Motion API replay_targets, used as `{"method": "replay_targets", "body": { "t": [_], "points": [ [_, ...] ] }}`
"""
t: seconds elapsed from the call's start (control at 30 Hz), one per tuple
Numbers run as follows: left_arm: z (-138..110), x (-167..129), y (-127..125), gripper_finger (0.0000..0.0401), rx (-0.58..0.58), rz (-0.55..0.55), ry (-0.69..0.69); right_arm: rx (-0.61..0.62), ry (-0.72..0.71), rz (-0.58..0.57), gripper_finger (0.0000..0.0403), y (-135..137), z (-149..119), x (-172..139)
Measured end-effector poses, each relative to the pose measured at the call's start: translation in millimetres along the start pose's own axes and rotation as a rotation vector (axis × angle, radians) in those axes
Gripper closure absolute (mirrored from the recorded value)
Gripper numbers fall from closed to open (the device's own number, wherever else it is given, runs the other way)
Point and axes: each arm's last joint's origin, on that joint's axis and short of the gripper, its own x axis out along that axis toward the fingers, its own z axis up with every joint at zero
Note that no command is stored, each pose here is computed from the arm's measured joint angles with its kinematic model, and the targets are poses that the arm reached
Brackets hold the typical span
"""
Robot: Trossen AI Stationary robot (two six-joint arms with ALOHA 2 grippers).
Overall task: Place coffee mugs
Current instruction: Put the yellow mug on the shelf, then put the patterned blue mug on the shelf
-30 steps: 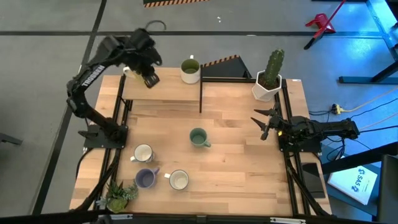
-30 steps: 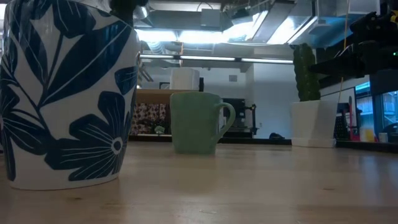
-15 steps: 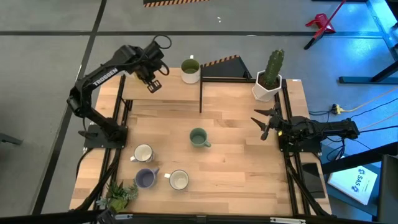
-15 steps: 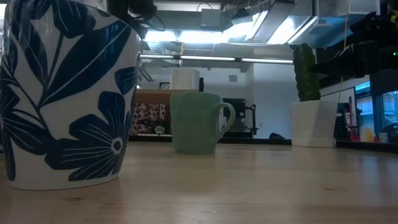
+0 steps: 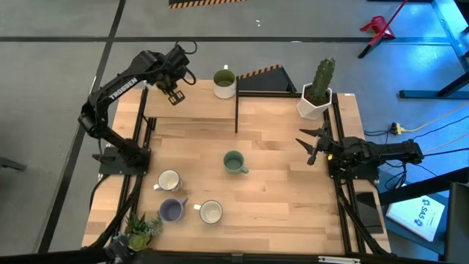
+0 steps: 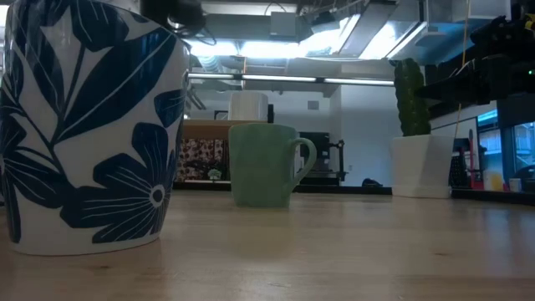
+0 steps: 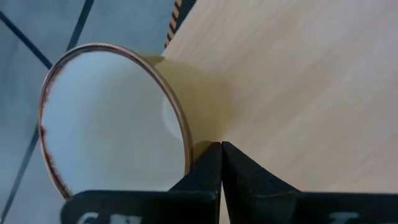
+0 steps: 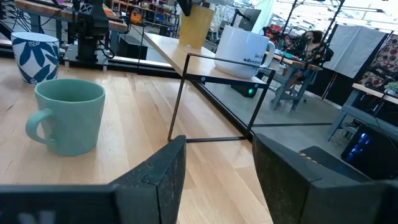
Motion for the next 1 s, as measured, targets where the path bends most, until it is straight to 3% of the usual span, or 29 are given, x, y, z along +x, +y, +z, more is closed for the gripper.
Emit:
{"method": "replay_targets", "body": {
  "t": [0.6,0.77,0.9,1.0],
  "points": [
    [-3,8,22,0.0401,-0.039,0.045,0.018,0.001,0.000,0.000,0.0226,0,0,0],
    [-5,1,11,0.0401,-0.027,-0.089,-0.013,0.000,0.000,0.000,0.0226,0,0,0],
    [-9,-21,-8,0.0401,0.030,-0.155,-0.098,0.000,0.000,0.000,0.0226,0,0,0],
    [-14,-44,-23,0.0401,0.077,-0.313,-0.202,0.001,0.000,0.000,0.0226,0,0,0]
  ]
}}
